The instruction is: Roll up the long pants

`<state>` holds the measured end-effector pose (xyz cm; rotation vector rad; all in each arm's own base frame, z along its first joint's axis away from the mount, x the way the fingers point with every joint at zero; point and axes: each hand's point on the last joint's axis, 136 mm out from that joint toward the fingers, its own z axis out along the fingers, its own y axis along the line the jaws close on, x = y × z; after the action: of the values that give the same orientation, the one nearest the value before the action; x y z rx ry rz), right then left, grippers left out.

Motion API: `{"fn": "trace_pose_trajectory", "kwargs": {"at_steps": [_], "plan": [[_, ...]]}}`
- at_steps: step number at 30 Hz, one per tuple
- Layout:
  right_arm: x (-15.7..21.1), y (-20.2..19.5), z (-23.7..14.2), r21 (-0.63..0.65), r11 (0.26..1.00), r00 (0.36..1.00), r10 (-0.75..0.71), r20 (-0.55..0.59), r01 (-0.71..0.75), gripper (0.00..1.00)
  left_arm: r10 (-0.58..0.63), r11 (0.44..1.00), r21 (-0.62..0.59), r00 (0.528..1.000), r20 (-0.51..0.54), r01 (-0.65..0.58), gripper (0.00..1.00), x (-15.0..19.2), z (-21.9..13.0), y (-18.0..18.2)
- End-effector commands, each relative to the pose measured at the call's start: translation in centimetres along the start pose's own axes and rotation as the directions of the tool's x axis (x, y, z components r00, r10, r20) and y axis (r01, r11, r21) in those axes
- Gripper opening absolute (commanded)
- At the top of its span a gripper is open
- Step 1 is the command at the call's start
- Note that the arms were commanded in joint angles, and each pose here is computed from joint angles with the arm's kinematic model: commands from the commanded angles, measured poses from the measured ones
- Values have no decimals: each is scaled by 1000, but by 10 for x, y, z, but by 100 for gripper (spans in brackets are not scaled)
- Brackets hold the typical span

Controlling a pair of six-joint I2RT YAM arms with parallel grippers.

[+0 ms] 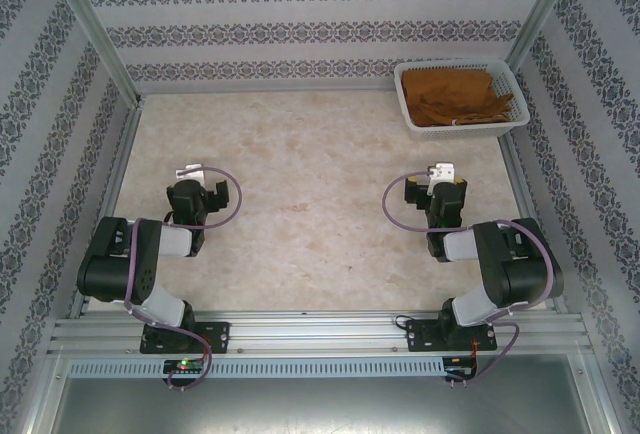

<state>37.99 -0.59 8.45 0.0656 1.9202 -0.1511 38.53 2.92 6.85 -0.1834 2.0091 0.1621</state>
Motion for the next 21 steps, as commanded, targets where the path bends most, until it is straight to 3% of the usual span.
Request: {"fn": "trace_pose_trajectory", "kwargs": {"at_steps": [1, 21], "plan": [[-23, 7, 1, -46, 999, 997, 18, 71, -15, 98, 9, 1000, -12, 997, 76, -8, 100, -18, -1, 0], [-26, 8, 8, -108, 993, 998, 46, 34, -42, 98, 10, 1000, -6, 997, 72, -9, 100, -18, -1, -1]]}}
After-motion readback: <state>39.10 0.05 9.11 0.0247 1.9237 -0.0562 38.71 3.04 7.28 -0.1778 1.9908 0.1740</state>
